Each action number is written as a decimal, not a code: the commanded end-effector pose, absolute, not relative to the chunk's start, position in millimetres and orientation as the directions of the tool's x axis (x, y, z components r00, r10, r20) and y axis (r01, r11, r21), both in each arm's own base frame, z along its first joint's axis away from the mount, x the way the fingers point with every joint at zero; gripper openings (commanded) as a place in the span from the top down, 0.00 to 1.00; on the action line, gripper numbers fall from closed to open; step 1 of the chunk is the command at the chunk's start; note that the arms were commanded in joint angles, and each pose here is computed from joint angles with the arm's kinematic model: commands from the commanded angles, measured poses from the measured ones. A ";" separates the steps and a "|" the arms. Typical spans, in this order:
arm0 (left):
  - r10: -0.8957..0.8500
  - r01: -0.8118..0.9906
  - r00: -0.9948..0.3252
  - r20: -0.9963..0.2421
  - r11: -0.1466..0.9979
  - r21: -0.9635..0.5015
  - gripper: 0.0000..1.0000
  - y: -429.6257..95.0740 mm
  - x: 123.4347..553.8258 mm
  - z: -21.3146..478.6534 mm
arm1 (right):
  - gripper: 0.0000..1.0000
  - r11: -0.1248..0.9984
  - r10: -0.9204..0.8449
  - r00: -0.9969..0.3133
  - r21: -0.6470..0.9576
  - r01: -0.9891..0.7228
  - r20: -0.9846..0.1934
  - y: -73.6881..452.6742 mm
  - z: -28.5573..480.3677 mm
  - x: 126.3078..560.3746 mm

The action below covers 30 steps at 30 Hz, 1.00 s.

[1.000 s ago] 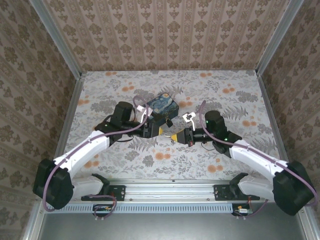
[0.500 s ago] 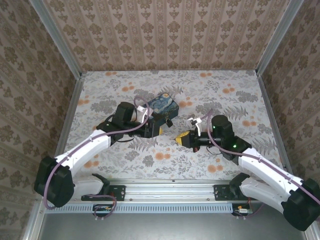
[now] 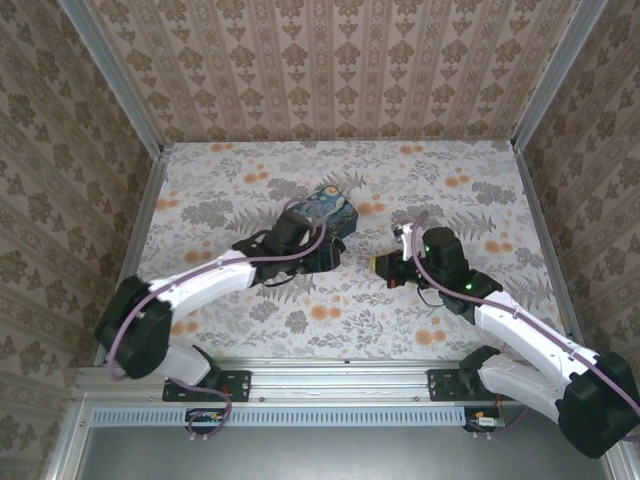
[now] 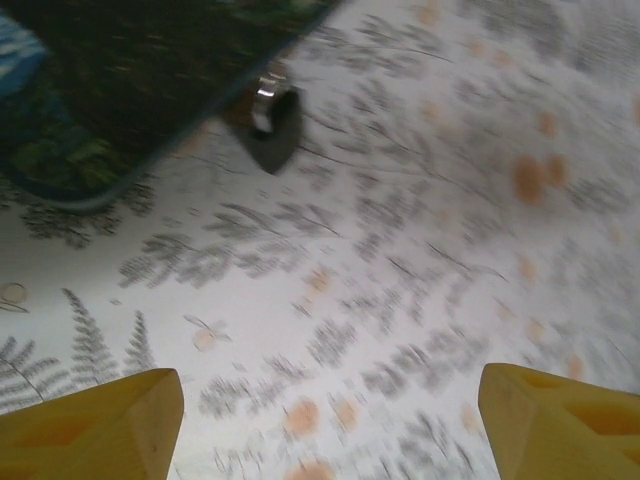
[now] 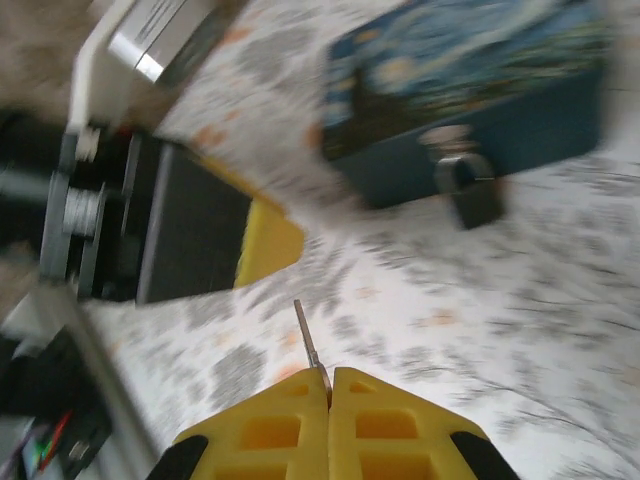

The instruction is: Unlock the padlock with the key

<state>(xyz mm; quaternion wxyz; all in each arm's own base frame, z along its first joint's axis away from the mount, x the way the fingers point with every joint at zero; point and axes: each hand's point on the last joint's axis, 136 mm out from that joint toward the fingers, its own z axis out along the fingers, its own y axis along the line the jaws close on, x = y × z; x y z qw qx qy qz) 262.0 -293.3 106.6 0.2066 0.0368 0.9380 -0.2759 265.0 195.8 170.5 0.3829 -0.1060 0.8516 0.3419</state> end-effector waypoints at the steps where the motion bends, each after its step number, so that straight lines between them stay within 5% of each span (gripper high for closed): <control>1: -0.253 -0.001 -0.843 -0.475 0.883 -0.470 0.21 -300.1 306.1 103.5 | 1.00 0.861 0.286 -0.640 0.485 -0.156 -0.713 141.8 174.1 300.3; 13: -0.395 -0.320 -0.750 -0.530 0.919 -0.231 0.23 -323.0 330.9 65.7 | 1.00 0.844 0.399 -0.662 0.536 -0.005 -0.634 111.5 160.9 325.8; 30: -0.464 -0.420 -0.728 -0.504 0.884 -0.207 0.30 -333.0 344.5 27.8 | 1.00 0.801 0.432 -0.684 0.599 -0.010 -0.588 104.3 152.8 332.1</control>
